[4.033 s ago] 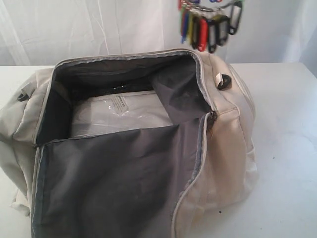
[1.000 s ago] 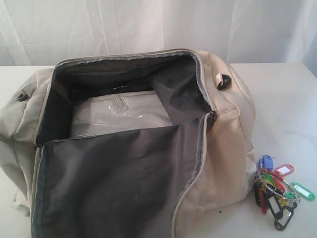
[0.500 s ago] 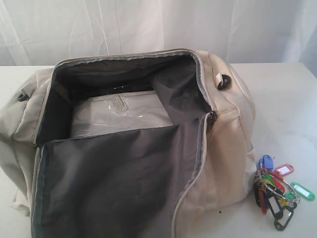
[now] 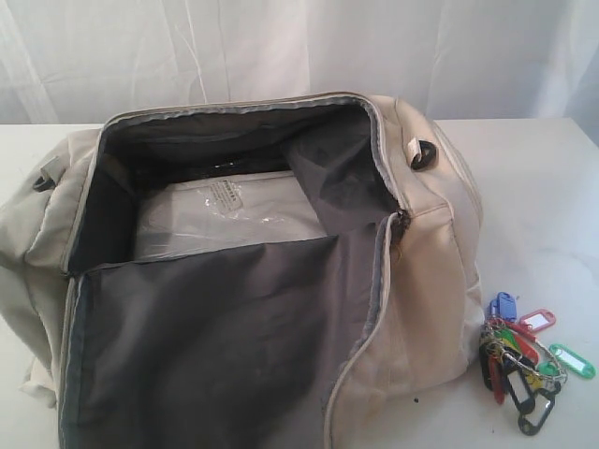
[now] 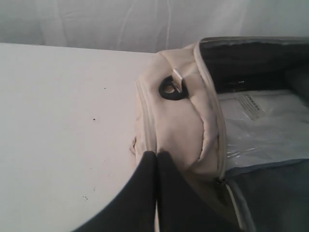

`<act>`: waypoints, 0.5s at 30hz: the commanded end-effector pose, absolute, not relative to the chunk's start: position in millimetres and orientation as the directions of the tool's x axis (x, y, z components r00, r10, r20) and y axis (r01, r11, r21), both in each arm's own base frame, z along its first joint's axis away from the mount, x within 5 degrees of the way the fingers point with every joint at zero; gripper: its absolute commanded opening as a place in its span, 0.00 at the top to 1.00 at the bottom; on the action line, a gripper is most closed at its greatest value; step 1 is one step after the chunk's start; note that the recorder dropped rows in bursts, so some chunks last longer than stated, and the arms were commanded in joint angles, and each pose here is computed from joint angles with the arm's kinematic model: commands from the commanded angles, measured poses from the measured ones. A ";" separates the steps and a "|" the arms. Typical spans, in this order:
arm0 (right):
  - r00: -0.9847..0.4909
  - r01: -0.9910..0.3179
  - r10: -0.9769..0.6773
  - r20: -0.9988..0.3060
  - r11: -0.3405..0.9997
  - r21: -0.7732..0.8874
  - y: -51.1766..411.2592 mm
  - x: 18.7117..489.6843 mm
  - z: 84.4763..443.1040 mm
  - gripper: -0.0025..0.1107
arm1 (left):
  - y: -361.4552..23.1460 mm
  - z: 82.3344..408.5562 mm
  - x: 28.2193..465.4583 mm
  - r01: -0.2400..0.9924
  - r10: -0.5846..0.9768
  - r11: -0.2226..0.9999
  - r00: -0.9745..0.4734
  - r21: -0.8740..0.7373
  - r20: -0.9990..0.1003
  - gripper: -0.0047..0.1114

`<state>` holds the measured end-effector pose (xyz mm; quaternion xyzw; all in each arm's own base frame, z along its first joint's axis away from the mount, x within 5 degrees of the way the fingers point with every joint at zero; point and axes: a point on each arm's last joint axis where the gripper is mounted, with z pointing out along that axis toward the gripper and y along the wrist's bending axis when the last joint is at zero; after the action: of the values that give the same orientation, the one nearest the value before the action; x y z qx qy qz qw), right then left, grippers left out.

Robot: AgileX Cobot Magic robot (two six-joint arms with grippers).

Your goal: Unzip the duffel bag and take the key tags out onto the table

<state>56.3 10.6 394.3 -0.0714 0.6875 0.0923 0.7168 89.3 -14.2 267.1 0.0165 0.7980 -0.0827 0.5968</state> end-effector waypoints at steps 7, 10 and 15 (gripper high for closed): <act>0.041 -0.219 0.036 -0.999 0.975 0.026 9.8 56.0 393.0 0.98 | -9.1 243.2 68.2 0.120 0.015 0.993 -0.234 -0.014 -0.972 0.96; 0.041 -0.219 0.036 -0.999 0.975 0.026 9.8 56.0 393.0 0.98 | -5.0 224.1 61.5 0.056 -0.032 0.997 -0.216 -0.045 -0.976 0.96; 0.041 -0.219 0.036 -0.999 0.975 0.026 9.8 56.0 393.0 0.98 | -2.2 191.0 53.6 0.001 -0.075 0.997 -0.209 -0.077 -0.975 0.96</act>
<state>56.3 10.6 394.3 -0.0706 0.6875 0.0931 0.7167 56.1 -2.8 205.9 -0.0070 0.7761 -0.0249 0.6301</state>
